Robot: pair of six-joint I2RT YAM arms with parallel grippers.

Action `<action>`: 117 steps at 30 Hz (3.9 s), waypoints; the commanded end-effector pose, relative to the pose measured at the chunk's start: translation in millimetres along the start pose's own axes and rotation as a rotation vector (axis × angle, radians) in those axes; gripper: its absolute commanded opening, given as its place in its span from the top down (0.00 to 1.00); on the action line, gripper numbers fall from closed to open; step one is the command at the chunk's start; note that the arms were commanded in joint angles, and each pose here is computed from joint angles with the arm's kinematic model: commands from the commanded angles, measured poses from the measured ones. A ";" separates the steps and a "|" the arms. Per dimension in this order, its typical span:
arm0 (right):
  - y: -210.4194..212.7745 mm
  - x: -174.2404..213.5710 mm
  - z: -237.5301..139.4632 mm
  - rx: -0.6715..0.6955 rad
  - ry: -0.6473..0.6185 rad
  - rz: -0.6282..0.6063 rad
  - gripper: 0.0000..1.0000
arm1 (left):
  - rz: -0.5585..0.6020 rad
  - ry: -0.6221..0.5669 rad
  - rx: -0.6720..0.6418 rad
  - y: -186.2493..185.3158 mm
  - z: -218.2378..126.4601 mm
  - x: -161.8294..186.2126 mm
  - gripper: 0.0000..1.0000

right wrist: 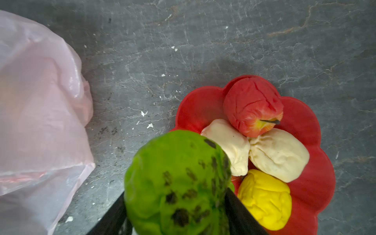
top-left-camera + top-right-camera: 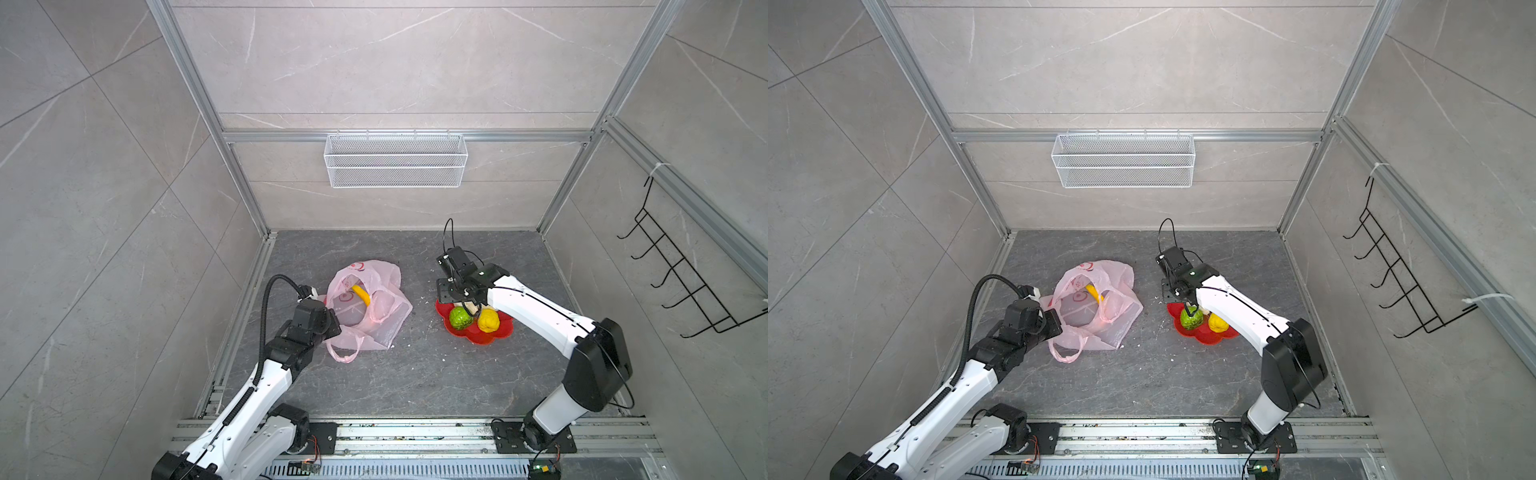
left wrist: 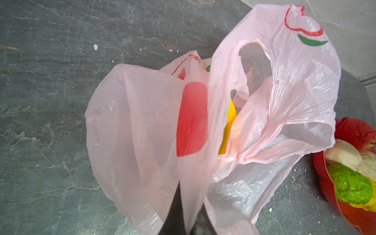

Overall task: Take the fake fruits out of the plastic bag
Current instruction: 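Lower the green spiky fruit with right gripper onto the red plate, then open right gripper to release the green spiky fruit on the plate, then move right gripper over the bag and lower it inside toward the banana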

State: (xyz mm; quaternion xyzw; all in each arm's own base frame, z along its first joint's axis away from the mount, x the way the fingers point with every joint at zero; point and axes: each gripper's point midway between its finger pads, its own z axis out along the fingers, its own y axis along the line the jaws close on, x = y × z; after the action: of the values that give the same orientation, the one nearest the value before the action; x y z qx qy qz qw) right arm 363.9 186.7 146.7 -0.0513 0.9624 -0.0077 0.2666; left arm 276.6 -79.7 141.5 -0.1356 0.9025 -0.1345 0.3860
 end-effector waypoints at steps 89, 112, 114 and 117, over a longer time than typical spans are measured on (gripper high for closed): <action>125.4 -9.1 -70.5 -0.333 -0.155 -0.222 0.46 | 0.049 0.091 0.060 -0.1 -23.6 26.0 0.95; 313.5 5.1 34.3 -0.488 -0.096 -0.397 0.64 | 0.015 0.103 0.126 -1.1 -20.7 44.3 0.95; 313.3 4.1 42.3 -0.458 -0.094 -0.404 0.64 | 0.013 0.098 0.122 0.2 -21.8 44.0 0.95; 307.6 1.4 53.2 -0.402 -0.084 -0.407 0.64 | 0.011 0.091 0.115 1.8 -23.7 42.8 0.95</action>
State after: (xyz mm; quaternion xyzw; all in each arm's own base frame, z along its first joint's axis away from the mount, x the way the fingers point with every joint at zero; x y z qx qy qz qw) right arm 352.7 502.8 95.4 -0.2948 0.8954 0.1707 0.2869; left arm 231.2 -88.7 124.9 -0.0999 0.9140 -0.1835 0.3477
